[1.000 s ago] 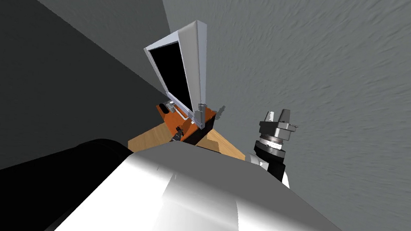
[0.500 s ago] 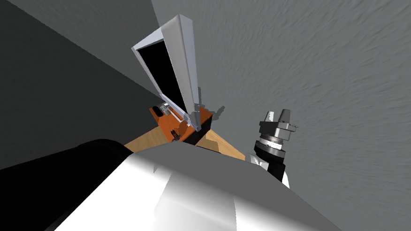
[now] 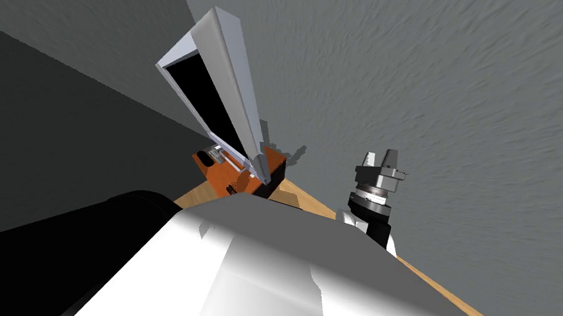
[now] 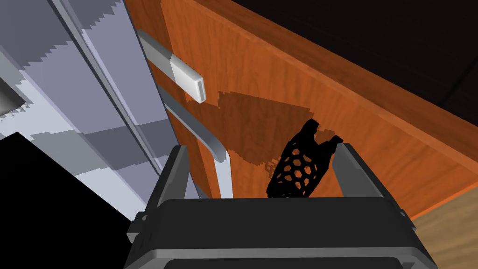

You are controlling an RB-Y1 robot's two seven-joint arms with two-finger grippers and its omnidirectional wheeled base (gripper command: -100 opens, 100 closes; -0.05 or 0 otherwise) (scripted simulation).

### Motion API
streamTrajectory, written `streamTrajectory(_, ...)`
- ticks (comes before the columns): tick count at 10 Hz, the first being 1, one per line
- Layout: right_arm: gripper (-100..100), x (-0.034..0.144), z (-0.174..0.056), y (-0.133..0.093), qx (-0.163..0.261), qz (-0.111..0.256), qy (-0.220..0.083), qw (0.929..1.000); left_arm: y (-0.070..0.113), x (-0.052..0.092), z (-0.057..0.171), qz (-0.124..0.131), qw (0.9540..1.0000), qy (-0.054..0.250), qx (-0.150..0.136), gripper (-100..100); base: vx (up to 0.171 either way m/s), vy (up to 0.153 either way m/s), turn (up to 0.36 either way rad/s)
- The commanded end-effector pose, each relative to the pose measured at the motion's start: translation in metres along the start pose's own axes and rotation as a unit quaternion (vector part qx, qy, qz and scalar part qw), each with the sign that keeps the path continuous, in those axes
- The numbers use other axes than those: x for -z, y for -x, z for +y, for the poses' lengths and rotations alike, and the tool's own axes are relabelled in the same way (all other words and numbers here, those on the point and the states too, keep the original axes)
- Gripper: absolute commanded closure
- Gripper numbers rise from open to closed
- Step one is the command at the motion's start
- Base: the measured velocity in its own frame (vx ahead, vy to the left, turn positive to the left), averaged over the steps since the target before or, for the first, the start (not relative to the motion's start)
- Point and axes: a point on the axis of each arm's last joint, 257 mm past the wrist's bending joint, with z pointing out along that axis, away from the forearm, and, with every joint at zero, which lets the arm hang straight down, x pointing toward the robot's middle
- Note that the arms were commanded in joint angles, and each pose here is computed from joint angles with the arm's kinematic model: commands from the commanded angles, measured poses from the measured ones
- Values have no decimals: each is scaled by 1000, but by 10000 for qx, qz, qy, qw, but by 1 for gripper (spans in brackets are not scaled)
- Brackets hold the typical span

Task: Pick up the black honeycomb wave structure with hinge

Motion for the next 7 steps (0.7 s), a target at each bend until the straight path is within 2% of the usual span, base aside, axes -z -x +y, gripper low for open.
streamTrajectory(1, 0, 0, 0, 0, 0, 0, 0, 10000, 12, 9, 27, -33, 9994, 338, -69, -100, 92, 22, -168)
streamTrajectory(4, 0, 0, 0, 0, 0, 0, 0, 10000, 27, 20, 56, -75, 9975, 683, -175, -100, 58, 25, -92)
streamTrajectory(5, 0, 0, 0, 0, 0, 0, 0, 10000, 27, 20, 56, -75, 9975, 683, -175, -100, 33, 24, -64)
streamTrajectory(7, 0, 0, 0, 0, 0, 0, 0, 10000, 41, 30, 79, -123, 9948, 968, -278, -100, 43, 32, -131)
